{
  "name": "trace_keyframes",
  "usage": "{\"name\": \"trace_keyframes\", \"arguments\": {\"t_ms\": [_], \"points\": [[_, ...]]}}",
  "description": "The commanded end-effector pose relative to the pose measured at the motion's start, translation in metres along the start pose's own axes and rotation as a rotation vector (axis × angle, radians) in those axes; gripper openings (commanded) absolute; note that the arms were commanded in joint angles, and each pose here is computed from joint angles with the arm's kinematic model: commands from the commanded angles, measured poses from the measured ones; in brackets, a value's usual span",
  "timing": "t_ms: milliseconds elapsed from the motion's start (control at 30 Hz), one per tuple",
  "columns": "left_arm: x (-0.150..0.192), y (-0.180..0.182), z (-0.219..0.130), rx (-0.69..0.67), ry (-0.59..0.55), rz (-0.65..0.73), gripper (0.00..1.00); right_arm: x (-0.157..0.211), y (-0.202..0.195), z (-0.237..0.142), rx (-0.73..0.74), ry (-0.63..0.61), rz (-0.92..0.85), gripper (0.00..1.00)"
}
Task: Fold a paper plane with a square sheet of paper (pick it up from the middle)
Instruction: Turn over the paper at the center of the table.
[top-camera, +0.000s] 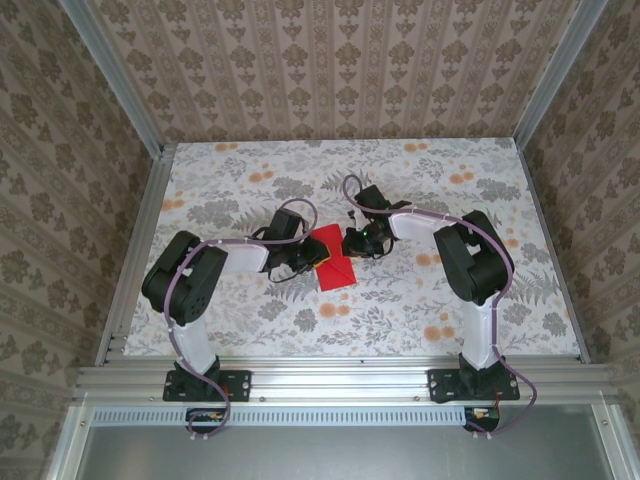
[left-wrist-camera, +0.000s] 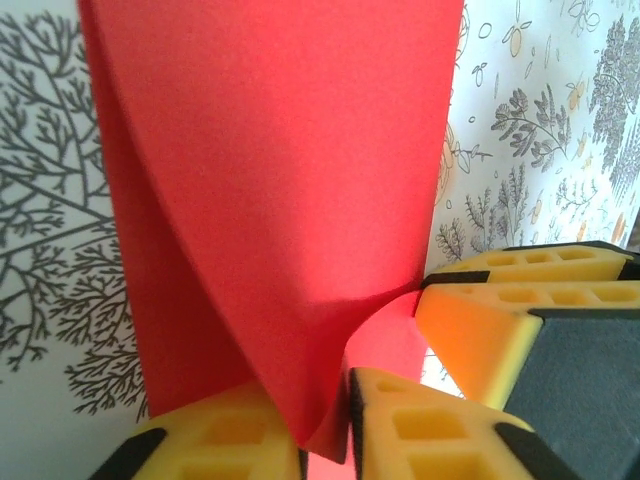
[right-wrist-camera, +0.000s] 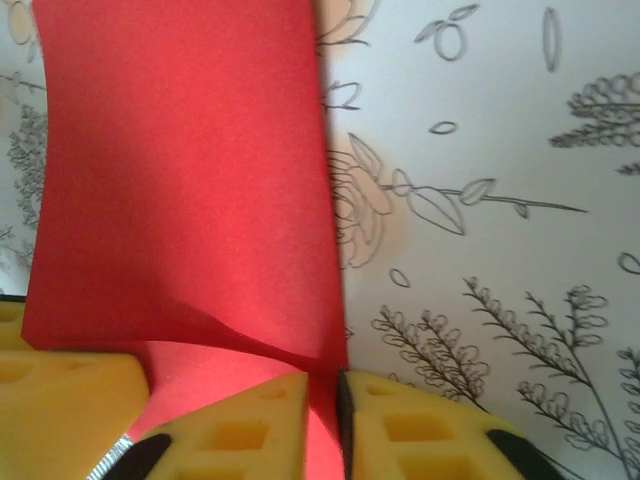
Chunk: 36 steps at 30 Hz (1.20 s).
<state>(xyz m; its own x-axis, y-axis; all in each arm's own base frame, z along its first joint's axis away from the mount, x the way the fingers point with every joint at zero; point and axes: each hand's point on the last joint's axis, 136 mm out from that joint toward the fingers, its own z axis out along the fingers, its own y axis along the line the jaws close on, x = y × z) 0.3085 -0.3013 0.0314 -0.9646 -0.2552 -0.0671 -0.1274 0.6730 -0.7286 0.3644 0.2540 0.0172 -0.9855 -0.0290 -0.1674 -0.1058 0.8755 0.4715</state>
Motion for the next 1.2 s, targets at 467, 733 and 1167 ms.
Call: {"name": "trace_keyframes", "arguments": {"t_ms": [467,733,1167], "points": [[-0.006,0.002,-0.061,-0.175,-0.086,0.159,0.0,-0.029,-0.013,-0.109,0.002,-0.365,0.088,0.73],[-0.019,0.014,-0.169,-0.547,-0.201,0.347,0.0,-0.027,-0.019,-0.136,0.03,-0.485,0.078,0.85],[-0.052,0.023,-0.249,-1.104,-0.28,0.531,0.0,-0.024,-0.037,-0.149,0.105,-0.539,0.125,0.88]]}}
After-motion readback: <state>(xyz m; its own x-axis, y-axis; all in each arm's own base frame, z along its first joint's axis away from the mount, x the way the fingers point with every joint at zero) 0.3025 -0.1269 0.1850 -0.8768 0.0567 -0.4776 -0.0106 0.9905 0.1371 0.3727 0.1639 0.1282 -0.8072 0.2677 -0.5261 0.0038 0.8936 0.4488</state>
